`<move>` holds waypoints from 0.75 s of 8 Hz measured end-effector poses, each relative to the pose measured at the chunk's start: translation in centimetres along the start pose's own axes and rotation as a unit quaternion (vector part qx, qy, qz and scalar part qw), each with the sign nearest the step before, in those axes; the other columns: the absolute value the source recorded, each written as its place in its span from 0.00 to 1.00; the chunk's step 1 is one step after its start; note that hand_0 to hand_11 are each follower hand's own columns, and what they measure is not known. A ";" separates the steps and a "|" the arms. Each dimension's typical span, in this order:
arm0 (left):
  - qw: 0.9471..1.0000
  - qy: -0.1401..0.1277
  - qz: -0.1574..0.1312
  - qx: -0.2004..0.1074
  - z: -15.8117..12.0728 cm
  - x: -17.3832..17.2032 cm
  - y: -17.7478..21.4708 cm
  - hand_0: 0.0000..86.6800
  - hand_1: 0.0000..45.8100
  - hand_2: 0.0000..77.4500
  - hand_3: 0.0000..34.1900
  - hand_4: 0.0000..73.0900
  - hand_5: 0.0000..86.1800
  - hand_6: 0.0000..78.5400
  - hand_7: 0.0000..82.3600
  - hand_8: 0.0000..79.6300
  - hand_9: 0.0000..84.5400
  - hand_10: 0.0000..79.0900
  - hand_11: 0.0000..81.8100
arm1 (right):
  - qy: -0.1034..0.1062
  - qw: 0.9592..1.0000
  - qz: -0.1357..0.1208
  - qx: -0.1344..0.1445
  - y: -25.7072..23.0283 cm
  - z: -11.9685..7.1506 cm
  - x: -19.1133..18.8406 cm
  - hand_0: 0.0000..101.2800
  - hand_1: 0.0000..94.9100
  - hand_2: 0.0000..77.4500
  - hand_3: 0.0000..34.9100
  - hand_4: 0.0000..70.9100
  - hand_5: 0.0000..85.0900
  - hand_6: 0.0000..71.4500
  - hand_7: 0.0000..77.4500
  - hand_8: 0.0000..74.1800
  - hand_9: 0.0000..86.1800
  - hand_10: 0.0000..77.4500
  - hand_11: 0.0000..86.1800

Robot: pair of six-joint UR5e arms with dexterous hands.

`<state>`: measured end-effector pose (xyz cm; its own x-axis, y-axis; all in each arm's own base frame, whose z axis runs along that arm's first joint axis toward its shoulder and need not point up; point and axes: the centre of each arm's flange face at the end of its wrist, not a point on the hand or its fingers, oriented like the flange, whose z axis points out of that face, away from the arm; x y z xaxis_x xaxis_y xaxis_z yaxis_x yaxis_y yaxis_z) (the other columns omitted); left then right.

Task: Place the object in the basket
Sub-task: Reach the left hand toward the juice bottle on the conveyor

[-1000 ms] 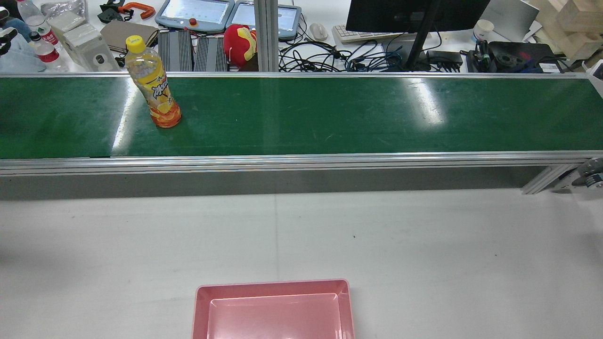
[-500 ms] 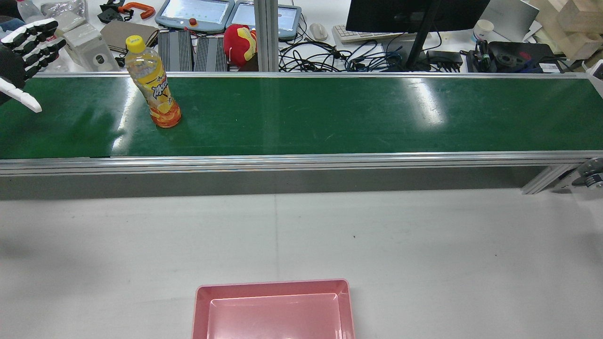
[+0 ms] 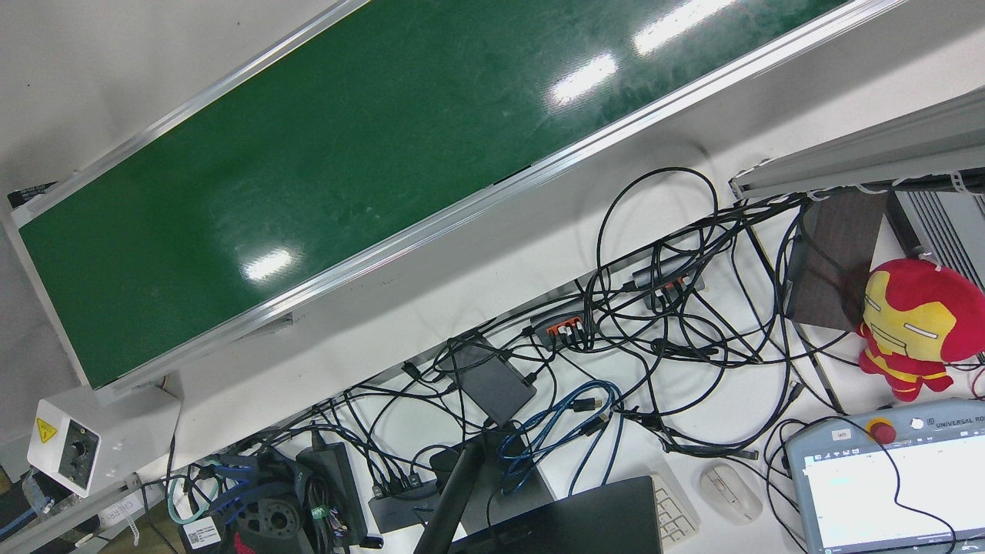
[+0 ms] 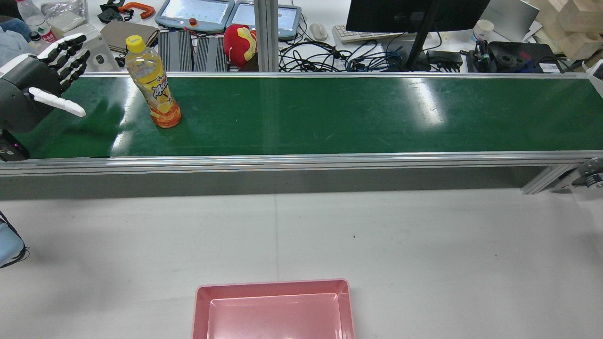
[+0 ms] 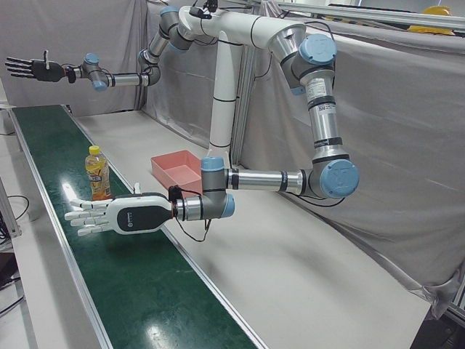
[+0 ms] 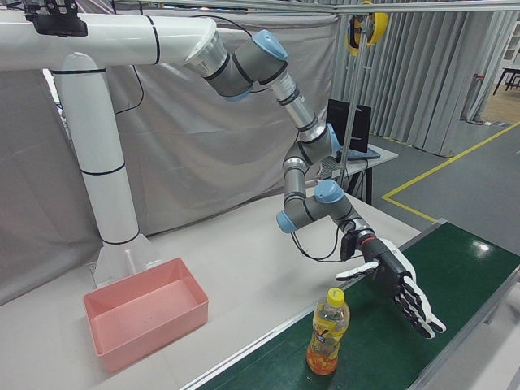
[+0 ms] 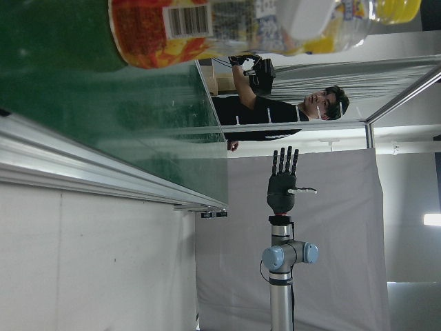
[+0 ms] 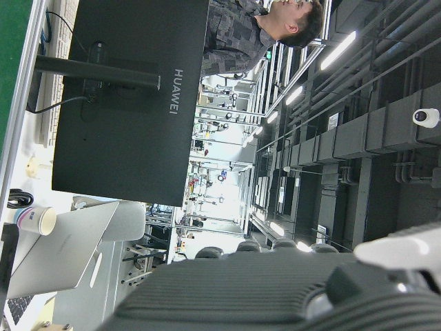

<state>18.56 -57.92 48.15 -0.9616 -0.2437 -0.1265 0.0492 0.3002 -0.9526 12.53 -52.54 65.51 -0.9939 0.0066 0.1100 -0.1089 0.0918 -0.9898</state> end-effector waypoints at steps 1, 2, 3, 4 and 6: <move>1.000 -0.004 0.004 0.007 0.4 -0.7 0.7 0.93 0.36 0.00 0.04 0.01 0.22 0.00 0.01 0.05 0.05 0.00 0.01 | 0.000 1.000 0.000 0.000 0.0 0.0 0.0 0.00 0.00 0.00 0.01 0.00 0.00 0.00 0.01 0.00 0.00 0.00 0.00; 1.000 -0.010 0.011 0.010 1.3 -1.4 1.9 0.93 0.40 0.00 0.01 0.01 0.22 0.00 0.01 0.05 0.05 0.00 0.01 | 0.000 1.000 0.000 0.000 0.0 0.0 0.0 0.00 0.00 0.00 0.01 0.00 0.00 0.00 0.01 0.00 0.00 0.00 0.00; 1.000 -0.017 0.016 0.008 2.4 -2.4 3.5 0.93 0.40 0.00 0.01 0.01 0.22 0.00 0.01 0.05 0.05 0.00 0.01 | 0.000 1.000 0.000 0.000 0.0 0.0 0.0 0.00 0.00 0.00 0.01 0.00 0.00 0.00 0.01 0.00 0.00 0.00 0.00; 1.000 -0.022 0.017 0.003 3.4 -3.4 5.1 0.93 0.35 0.00 0.01 0.01 0.22 0.00 0.01 0.05 0.05 0.00 0.01 | 0.000 1.000 0.000 0.000 0.0 0.0 0.0 0.00 0.00 0.00 0.01 0.00 0.00 0.00 0.01 0.00 0.00 0.00 0.00; 1.000 -0.025 0.012 -0.010 5.3 -4.3 7.9 0.93 0.36 0.00 0.01 0.04 0.23 0.00 0.01 0.05 0.05 0.00 0.01 | 0.000 1.000 0.000 0.000 0.0 0.0 0.0 0.00 0.00 0.01 0.01 0.00 0.00 0.00 0.01 0.00 0.00 0.00 0.00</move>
<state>24.52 -59.38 39.67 -0.9454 -0.2818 -0.1636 0.0664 0.3250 -0.9434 12.53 -52.53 65.52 -0.9939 0.0072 0.1100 -0.1089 0.0912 -0.9899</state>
